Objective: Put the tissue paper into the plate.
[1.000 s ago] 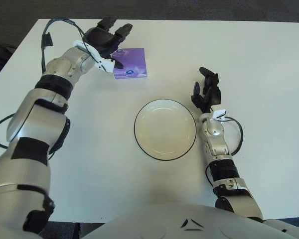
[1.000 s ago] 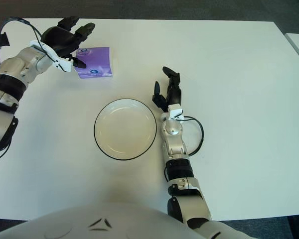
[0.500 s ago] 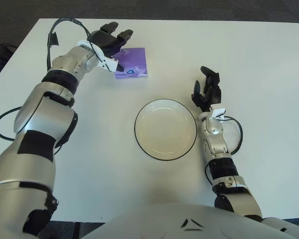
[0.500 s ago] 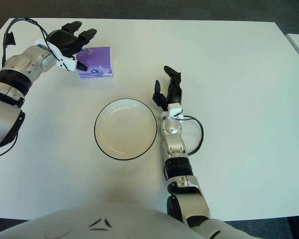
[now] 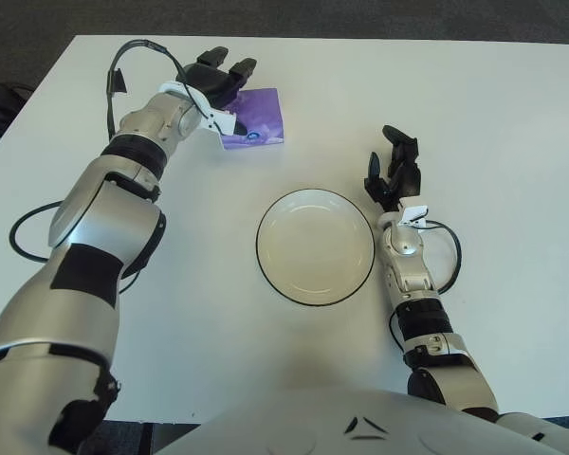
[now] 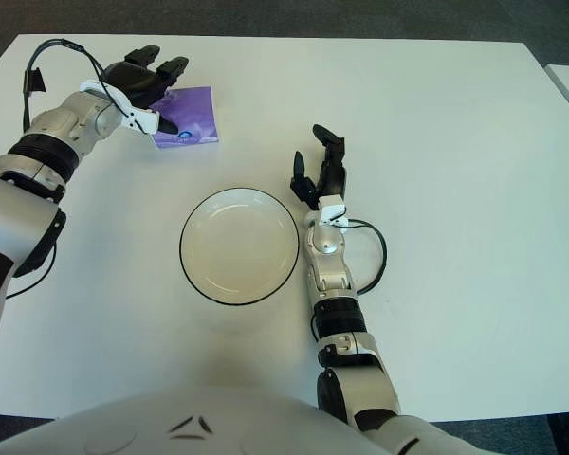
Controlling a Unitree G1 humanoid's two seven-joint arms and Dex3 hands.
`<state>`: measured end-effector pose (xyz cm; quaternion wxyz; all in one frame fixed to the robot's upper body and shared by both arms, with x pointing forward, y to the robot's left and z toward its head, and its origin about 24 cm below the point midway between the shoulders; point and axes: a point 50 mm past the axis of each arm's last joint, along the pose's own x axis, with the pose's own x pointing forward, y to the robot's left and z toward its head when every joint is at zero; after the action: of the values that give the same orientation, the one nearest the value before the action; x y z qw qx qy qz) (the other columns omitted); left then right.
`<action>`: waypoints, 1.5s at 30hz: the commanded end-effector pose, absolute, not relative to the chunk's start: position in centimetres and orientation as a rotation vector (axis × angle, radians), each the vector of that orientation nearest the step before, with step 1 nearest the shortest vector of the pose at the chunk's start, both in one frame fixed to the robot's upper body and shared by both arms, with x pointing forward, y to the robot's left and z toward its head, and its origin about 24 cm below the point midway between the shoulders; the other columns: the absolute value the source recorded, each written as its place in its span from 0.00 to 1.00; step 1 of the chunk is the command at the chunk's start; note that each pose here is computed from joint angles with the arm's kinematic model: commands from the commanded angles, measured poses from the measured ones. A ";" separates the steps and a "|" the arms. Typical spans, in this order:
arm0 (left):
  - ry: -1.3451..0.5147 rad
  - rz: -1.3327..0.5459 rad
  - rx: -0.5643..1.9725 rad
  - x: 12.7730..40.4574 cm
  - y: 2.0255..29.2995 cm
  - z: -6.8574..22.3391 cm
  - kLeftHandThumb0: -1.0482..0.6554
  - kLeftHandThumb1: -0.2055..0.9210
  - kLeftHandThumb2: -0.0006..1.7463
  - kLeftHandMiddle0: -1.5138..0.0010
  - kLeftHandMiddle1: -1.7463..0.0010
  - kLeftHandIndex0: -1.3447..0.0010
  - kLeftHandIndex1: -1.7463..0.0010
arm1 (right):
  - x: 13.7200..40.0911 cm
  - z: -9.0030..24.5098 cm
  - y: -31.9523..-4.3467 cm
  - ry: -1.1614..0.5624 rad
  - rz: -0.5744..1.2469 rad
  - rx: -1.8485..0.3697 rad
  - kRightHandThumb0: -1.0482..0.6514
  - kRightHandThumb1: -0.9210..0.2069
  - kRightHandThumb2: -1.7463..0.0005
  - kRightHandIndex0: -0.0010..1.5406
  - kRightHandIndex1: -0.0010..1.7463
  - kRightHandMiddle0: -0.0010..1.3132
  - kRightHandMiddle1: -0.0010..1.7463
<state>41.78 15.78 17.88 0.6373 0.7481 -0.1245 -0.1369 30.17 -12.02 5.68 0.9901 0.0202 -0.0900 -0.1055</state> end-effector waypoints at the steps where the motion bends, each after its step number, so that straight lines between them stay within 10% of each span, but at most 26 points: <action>1: -0.269 -0.302 1.711 42.0 15.8 18.4 0.00 1.00 0.14 1.00 1.00 1.00 1.00 | 28.0 0.2 -12.4 0.090 -0.238 0.014 0.30 0.00 0.66 0.31 0.01 0.00 0.47; 45: -0.180 -0.380 1.748 41.9 13.7 15.5 0.00 1.00 0.18 1.00 1.00 1.00 1.00 | 27.9 0.0 -12.5 0.092 -0.279 0.021 0.30 0.00 0.66 0.31 0.00 0.00 0.49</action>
<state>41.87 14.16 15.67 0.6281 0.7574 -0.0794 -0.1596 30.15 -11.91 5.67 0.9882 0.0242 -0.0889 -0.1228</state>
